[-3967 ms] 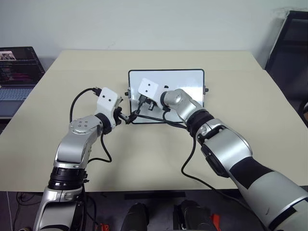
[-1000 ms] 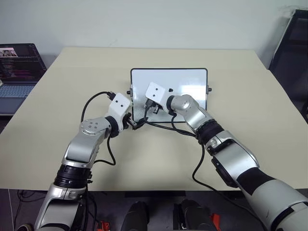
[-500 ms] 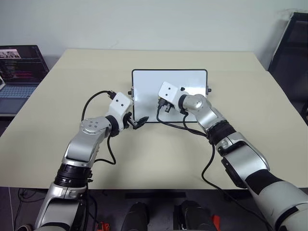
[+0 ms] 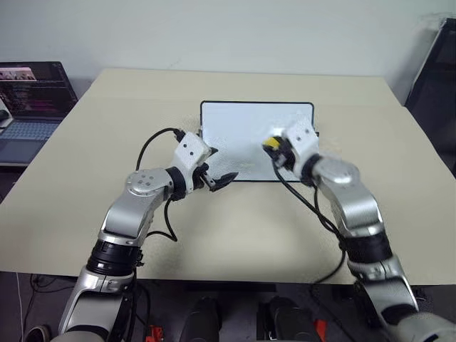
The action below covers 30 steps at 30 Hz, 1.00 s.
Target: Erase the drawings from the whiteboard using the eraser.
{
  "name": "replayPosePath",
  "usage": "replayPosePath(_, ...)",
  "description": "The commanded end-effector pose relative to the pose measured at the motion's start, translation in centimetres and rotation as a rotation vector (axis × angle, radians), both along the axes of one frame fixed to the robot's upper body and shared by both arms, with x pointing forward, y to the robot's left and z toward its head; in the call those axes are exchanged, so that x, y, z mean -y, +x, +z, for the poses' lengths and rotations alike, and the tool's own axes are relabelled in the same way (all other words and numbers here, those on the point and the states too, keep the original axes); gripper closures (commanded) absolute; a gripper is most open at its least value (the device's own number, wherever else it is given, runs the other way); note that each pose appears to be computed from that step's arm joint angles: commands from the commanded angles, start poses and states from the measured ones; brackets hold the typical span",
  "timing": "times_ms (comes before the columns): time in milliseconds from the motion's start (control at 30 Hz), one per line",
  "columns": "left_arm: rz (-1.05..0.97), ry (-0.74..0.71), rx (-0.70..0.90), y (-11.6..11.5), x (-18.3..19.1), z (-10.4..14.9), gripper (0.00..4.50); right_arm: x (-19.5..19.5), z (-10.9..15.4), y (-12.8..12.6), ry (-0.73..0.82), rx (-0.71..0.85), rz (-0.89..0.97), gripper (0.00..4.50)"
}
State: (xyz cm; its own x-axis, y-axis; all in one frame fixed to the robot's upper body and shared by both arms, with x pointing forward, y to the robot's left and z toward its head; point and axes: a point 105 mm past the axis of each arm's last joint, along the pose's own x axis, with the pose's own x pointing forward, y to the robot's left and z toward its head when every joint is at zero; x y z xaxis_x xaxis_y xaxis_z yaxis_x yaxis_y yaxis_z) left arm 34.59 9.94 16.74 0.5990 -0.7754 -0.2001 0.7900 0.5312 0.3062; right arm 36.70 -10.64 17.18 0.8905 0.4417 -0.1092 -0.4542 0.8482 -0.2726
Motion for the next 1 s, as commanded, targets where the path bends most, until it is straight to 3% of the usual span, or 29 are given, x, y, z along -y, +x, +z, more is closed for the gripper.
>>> replayPosePath(33, -0.152, 0.006, 0.065, -1.4, 2.3, 1.4, 0.0, 2.7, 1.5, -1.0, 0.07, 0.039, -0.131, 3.49)
replayPosePath(133, -0.202, 0.006, 0.075, -1.2, 3.6, 1.2, 0.0, 4.3, 0.5, -1.5, 0.099, 0.014, -0.223, 3.49)
replayPosePath(233, -0.291, 0.02, 0.065, -1.2, 5.3, 0.6, 0.0, 6.1, -2.5, -1.7, 0.083, -0.111, -0.347, 3.49)
replayPosePath(400, -0.396, 0.059, 0.065, -1.2, 6.8, -0.4, 0.0, 7.2, -4.1, -1.1, 0.138, -0.174, -0.412, 3.49)
replayPosePath(900, -0.454, 0.05, 0.095, -1.5, 8.8, -0.4, 0.0, 9.7, -4.4, 0.5, 0.186, -0.148, -0.52, 3.49)
replayPosePath(1000, -0.458, 0.049, 0.093, -1.6, 8.9, -0.4, 0.0, 9.9, -4.5, 0.7, 0.189, -0.146, -0.522, 2.59)
